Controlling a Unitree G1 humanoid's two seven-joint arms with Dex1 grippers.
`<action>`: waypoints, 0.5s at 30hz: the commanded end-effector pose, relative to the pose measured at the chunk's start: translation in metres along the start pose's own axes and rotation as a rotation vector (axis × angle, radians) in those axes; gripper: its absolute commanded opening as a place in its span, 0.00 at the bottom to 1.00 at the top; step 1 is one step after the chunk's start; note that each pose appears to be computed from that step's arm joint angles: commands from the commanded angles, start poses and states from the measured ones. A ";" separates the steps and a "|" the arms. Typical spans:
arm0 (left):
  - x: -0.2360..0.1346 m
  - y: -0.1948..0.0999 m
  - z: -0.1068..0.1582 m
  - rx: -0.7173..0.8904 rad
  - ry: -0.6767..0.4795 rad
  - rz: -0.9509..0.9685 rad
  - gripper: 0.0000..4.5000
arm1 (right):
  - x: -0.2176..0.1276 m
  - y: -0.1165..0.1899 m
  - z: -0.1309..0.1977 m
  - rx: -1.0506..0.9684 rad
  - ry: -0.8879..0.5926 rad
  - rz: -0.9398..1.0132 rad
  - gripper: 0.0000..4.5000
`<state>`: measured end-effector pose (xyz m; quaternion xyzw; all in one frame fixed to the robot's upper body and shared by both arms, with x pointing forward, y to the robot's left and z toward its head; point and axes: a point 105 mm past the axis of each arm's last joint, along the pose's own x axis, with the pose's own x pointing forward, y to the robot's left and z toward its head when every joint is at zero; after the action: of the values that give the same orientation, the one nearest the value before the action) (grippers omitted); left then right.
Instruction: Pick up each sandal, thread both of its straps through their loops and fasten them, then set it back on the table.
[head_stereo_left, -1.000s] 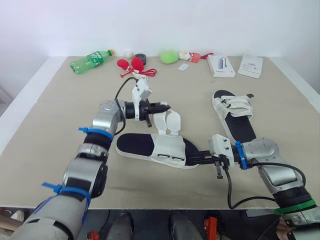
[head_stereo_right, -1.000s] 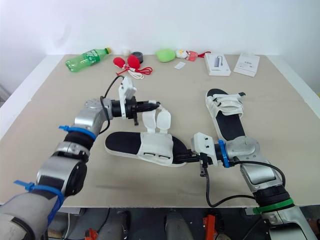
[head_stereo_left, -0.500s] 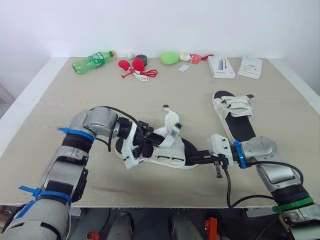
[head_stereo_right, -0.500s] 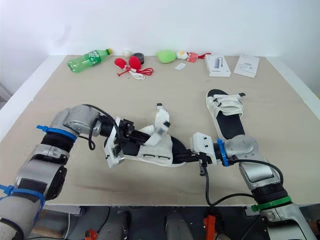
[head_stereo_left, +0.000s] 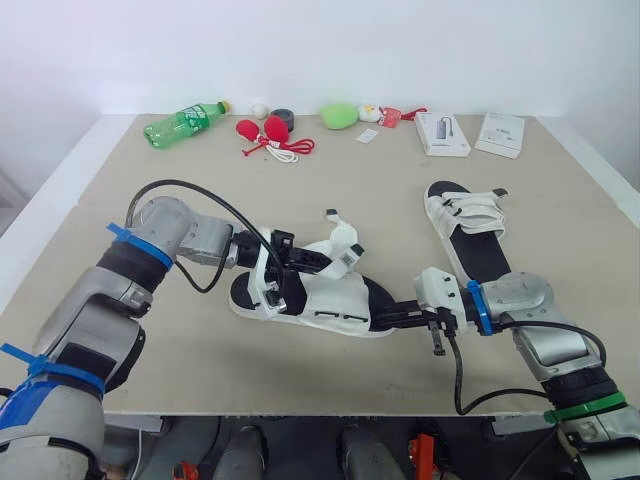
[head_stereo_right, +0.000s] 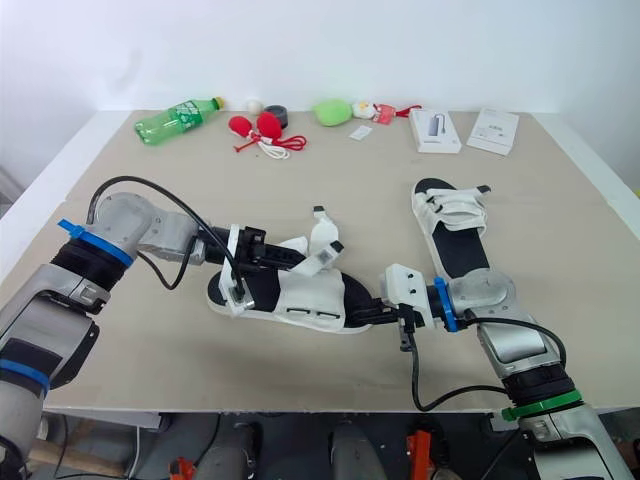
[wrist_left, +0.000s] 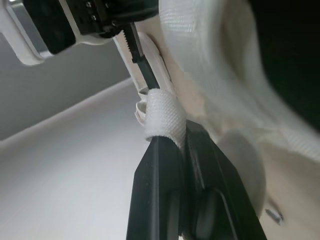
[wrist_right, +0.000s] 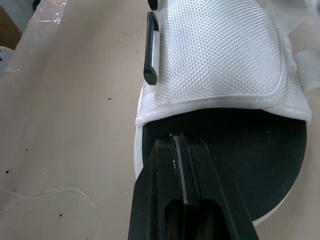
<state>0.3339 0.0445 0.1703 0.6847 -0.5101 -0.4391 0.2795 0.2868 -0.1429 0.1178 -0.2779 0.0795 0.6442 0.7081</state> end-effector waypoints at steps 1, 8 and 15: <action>-0.008 0.009 -0.012 -0.021 0.040 0.040 0.02 | -0.001 0.001 0.000 -0.005 0.009 0.013 0.00; -0.018 0.028 -0.003 -0.122 -0.031 0.140 0.25 | 0.000 0.000 0.000 -0.007 0.008 0.020 0.00; -0.034 0.016 0.000 -0.464 -0.068 0.127 0.61 | 0.001 -0.002 0.001 -0.010 0.005 0.025 0.00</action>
<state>0.3224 0.0693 0.1860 0.5642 -0.4483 -0.5510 0.4209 0.2889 -0.1423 0.1174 -0.2768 0.0822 0.6467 0.7060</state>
